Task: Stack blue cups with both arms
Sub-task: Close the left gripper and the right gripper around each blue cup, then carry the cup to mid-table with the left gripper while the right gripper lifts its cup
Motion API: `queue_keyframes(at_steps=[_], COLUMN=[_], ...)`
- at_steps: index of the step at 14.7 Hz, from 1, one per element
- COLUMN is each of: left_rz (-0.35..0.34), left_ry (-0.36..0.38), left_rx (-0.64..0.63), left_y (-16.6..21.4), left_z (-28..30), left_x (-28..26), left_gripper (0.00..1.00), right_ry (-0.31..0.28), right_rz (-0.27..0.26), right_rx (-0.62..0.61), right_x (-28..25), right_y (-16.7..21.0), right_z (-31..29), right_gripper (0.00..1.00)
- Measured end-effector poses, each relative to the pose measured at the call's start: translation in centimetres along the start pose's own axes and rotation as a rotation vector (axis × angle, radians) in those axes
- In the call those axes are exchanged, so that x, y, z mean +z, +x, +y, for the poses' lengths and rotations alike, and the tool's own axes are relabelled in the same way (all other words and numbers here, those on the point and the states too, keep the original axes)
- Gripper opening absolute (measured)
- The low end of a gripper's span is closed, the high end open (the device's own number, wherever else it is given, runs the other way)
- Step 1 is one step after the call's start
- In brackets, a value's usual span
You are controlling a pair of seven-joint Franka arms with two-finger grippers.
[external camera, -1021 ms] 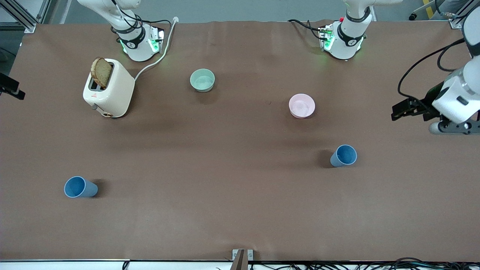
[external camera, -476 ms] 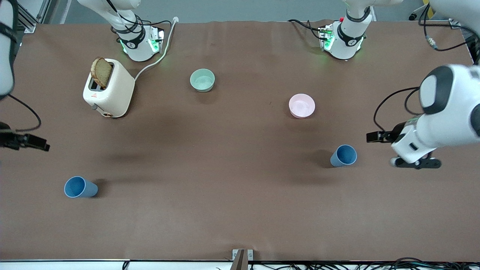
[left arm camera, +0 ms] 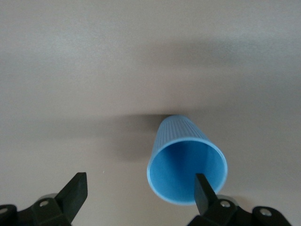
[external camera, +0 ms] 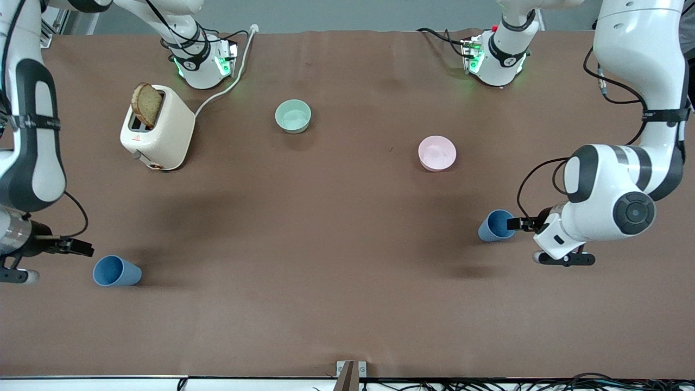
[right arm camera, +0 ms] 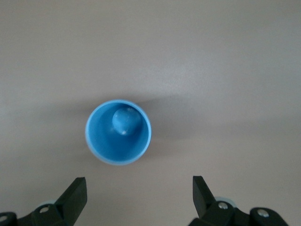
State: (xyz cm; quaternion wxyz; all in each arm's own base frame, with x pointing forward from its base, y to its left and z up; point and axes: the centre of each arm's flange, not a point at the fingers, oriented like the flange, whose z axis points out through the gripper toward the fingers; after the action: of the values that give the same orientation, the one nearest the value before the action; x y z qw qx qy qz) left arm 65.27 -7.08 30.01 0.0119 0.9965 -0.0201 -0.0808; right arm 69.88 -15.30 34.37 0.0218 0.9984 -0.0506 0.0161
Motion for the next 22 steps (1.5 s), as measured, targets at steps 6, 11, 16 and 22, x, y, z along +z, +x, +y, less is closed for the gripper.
queue_keyframes(at_steps=[6, 11, 16, 22], left_rz=[0.008, 0.003, 0.013, 0.086], left_ry=[0.005, 0.071, 0.079, 0.07], left_rx=[0.02, 0.068, 0.072, 0.105], left_y=[-1.1, -1.4, -1.2, 0.0], left_z=[1.2, 1.2, 1.1, 3.3], left_x=[4.2, 4.9, 4.6, -1.5], left_gripper=[1.0, 0.77, 0.27, 0.05], right_ry=[0.026, 0.019, 0.019, 0.038], right_rz=[-0.012, 0.022, 0.029, -0.019], right_rx=[0.015, -0.039, -0.045, -0.055], right_x=[6.3, 8.2, 8.2, 3.0], right_y=[0.5, 1.0, 1.2, 1.2], right_z=[-0.4, -0.6, -0.6, -1.1], right_gripper=[0.94, 0.36, 0.04, 0.04])
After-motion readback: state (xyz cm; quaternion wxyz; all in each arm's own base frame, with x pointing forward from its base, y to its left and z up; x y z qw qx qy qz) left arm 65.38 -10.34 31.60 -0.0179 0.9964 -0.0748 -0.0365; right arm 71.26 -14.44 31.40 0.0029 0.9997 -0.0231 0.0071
